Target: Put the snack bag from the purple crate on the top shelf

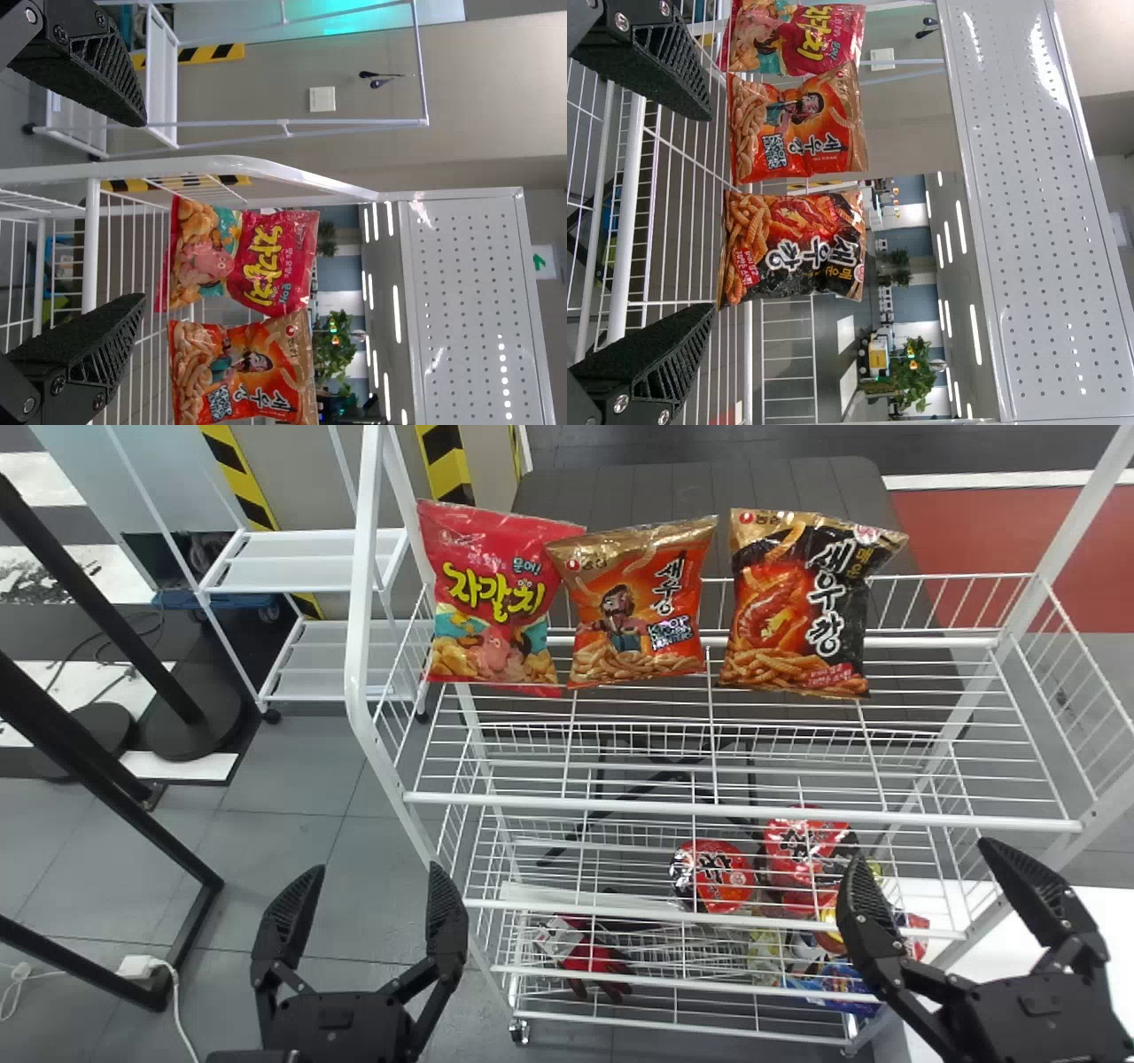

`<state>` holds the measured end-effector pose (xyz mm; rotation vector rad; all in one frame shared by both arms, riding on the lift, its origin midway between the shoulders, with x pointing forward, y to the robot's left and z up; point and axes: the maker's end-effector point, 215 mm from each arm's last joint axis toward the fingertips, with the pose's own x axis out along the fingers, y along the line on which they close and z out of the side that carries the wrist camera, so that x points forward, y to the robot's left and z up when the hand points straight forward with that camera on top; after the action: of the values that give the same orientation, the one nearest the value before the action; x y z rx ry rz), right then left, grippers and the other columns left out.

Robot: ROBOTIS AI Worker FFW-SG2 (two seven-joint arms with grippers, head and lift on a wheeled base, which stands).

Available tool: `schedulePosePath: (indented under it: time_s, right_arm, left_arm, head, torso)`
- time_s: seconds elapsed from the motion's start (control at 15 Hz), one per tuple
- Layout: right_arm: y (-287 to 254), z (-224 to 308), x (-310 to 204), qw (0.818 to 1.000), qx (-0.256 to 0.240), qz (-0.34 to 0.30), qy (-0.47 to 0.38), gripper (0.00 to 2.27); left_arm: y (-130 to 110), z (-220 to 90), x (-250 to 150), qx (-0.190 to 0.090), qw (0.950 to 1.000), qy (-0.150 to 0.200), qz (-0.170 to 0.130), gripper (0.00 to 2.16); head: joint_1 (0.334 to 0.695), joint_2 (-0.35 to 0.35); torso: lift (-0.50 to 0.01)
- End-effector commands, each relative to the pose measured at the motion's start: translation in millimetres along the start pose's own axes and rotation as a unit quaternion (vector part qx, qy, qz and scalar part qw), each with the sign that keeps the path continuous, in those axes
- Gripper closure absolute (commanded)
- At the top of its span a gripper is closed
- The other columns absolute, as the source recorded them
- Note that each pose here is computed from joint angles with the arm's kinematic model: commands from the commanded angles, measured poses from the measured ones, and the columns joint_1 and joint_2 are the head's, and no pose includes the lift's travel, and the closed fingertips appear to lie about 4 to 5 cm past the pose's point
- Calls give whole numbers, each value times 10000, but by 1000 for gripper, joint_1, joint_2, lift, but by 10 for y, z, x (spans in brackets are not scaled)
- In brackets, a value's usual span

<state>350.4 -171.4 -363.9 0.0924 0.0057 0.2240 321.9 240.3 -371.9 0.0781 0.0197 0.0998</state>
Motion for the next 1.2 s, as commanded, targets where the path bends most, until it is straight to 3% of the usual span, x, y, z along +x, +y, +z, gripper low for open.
schedulePosePath:
  time_s: [0.0,0.73,1.13]
  right_arm:
    - [0,6,1,10000,2,1,-6,36]
    - [8,11,0,10000,55,38,-15,33]
    - [-15,-72,14,9998,111,-22,133,9]
  left_arm:
    - [1,-2,-3,5,10000,2,2,124]
    - [5,3,-11,-2,10000,-12,9,124]
    - [12,-8,-5,10,10000,0,15,124]
  head:
    - [695,119]
    - [695,122]
    - [695,119]
  torso:
    - [0]
    - [0]
    - [-25]
